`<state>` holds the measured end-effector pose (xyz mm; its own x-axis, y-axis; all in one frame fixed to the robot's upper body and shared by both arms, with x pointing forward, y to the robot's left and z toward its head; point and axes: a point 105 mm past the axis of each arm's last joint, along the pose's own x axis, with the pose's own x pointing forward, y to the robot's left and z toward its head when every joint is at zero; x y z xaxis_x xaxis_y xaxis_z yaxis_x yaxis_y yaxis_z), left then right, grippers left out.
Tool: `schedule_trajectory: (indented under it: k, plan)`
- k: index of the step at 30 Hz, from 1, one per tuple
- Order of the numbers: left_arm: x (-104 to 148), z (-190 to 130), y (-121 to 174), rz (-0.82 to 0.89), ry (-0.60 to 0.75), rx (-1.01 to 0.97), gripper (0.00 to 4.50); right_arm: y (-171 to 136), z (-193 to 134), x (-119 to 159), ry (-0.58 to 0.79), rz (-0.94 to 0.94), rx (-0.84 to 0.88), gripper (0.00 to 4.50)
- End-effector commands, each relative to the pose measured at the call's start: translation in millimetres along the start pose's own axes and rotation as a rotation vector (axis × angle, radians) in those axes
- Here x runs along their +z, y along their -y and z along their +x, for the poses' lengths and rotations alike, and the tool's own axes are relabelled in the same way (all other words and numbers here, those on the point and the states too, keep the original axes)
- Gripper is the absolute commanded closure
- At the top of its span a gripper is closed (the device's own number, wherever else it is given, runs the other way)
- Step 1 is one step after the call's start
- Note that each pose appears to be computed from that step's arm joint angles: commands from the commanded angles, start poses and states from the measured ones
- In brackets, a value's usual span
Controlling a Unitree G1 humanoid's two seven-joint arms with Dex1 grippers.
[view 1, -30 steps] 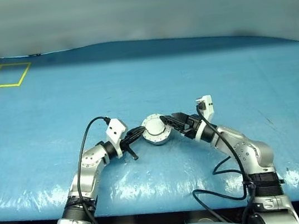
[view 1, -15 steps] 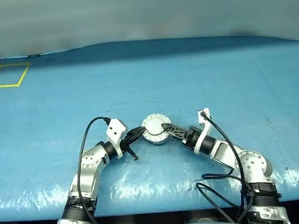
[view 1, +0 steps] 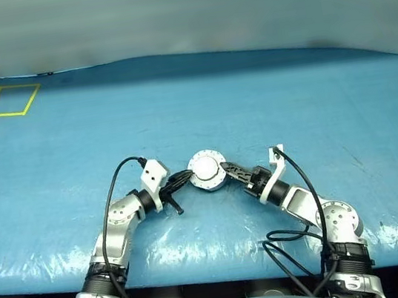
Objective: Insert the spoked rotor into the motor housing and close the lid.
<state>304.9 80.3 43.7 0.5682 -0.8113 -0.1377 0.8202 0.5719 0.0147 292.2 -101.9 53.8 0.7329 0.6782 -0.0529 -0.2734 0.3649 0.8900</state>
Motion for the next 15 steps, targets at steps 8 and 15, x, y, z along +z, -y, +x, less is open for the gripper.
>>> schedule_trajectory:
  k: [8, 15]
  plan:
    - [36, -18, 2, -0.549, 0.319, 0.005, 4.33, -32, 1, 39, 0.25, 0.154, 0.171, 3.36]
    - [36, -25, 1, -0.774, 0.466, 0.048, 2.26, -69, 2, 48, 0.299, 0.172, 0.335, 3.36]
